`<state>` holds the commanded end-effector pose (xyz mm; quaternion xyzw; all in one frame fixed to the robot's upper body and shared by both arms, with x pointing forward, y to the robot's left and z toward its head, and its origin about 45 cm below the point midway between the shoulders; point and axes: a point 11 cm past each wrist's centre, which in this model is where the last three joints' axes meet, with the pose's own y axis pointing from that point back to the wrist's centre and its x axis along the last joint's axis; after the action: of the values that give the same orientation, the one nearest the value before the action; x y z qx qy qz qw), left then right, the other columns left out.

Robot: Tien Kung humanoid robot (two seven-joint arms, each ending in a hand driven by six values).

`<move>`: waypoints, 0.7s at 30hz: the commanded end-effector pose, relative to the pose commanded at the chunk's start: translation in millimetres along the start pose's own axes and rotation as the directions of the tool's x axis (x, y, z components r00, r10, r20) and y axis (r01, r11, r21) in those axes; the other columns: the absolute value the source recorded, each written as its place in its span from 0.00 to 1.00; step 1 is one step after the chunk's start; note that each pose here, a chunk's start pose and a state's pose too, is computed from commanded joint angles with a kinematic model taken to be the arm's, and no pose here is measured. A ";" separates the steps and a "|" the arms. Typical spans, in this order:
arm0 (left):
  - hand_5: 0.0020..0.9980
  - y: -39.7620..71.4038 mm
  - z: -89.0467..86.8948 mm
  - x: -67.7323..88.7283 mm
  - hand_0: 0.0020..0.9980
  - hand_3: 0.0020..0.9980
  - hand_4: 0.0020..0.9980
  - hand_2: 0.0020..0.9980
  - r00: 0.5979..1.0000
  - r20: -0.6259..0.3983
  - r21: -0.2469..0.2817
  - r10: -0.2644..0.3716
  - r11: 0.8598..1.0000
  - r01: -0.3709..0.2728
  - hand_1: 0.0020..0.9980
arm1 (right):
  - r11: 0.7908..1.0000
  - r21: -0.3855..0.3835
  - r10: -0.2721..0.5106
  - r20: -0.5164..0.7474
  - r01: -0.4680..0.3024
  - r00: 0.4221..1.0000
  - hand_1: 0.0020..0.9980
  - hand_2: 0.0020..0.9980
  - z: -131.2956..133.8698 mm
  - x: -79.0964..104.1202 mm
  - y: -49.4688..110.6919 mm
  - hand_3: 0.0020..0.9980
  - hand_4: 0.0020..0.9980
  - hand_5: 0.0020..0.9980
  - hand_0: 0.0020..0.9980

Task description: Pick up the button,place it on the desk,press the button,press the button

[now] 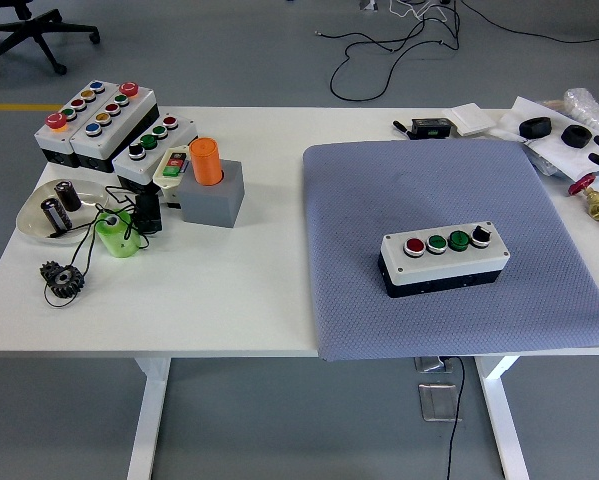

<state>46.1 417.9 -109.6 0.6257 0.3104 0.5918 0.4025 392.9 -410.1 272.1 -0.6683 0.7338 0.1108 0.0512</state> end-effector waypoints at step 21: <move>1.00 0.6 1.9 -2.5 0.60 0.45 0.26 0.50 0.999 -0.035 0.001 0.004 1.000 -0.004 0.54 | 0.997 -0.015 -0.079 -0.162 0.077 0.984 0.78 0.79 4.9 2.3 -1.0 0.78 0.69 0.56 0.79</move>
<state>47.7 415.2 -110.3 0.6161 0.3162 0.6033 0.3954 393.4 -411.3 266.7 -0.7036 0.7083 0.0569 -0.0074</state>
